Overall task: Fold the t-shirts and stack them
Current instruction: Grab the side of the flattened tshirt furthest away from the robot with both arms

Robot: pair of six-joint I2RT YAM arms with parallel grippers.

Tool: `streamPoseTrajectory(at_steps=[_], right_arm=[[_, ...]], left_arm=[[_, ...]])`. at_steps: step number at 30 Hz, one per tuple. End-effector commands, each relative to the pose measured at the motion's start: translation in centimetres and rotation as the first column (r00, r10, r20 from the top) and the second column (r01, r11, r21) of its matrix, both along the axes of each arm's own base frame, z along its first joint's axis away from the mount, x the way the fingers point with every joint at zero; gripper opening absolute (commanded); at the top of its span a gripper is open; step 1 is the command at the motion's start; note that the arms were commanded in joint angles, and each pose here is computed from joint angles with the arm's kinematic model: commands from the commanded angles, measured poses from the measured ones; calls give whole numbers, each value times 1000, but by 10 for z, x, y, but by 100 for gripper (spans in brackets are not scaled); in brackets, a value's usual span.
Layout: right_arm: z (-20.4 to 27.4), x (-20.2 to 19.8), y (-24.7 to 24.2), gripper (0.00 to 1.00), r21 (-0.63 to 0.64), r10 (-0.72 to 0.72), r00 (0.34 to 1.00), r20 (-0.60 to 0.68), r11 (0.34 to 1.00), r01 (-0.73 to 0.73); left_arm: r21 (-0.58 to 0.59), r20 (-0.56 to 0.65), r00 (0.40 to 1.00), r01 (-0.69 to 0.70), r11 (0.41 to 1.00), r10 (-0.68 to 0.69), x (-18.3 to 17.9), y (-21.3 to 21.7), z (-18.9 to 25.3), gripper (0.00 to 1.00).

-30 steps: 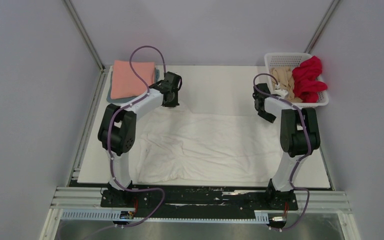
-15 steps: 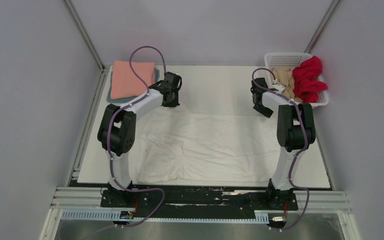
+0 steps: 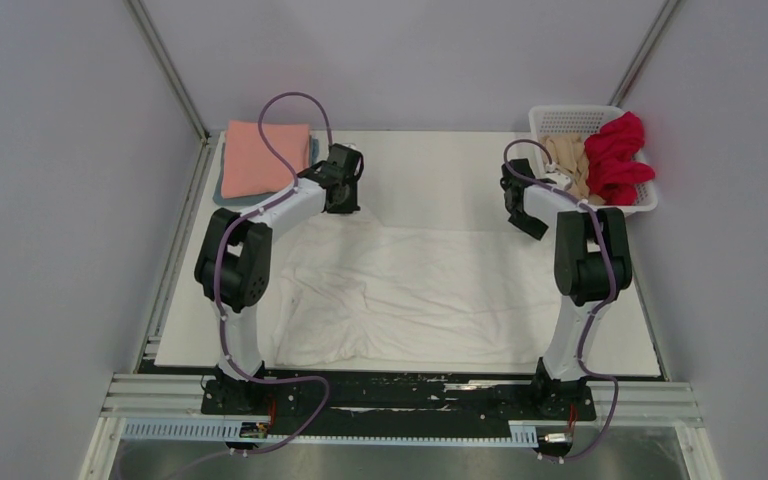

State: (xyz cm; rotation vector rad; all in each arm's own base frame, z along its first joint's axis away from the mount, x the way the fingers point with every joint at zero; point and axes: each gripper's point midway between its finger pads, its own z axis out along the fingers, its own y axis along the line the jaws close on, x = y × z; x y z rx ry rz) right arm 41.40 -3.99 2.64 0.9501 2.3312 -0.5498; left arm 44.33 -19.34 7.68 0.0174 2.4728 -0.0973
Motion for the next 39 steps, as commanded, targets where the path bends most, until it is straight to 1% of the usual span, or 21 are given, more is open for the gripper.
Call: streamPoseTrajectory(at_steps=[1, 5, 12, 15, 16, 17, 22, 27, 34, 39], right_arm=[[-9, -43, -11, 45, -46, -35, 990, -133, 999, 29], [-7, -46, -16, 40, -57, -54, 990, -128, 997, 47], [-9, -37, -16, 23, -53, -56, 991, -125, 997, 49], [-4, -33, -15, 10, -45, -52, 993, -107, 998, 47], [0, -31, -14, 2, -43, -50, 994, -93, 998, 46], [5, -29, -14, 0, -41, -46, 996, -76, 998, 43], [35, -20, -7, 0, -24, 6, 1000, 3, 1000, -6], [46, -34, 2, 0, 11, 47, 998, 31, 999, -48], [60, -60, 16, 0, 36, 109, 992, 71, 993, -111], [73, -84, 18, 0, 55, 125, 985, 117, 990, -132]], left_arm=[[-50, 74, 997, -20, 999, 23, 3, -1, 31, 0], [-55, 77, 997, -21, 998, 25, 1, 0, 33, 0], [-57, 81, 996, -22, 998, 27, -5, 2, 34, 0], [-60, 79, 997, -23, 998, 28, -10, 4, 34, 0], [-63, 76, 997, -22, 998, 26, -12, 4, 34, 0], [-66, 75, 997, -21, 998, 26, -12, 4, 34, 0], [-92, 79, 997, -16, 996, 23, -19, 3, 39, 0], [-122, 80, 997, -10, 992, 20, -35, 4, 43, 0], [-92, 76, 996, -38, 995, 45, -75, 11, 40, 0], [-28, 82, 994, -66, 997, 68, -109, 25, 38, 0]])
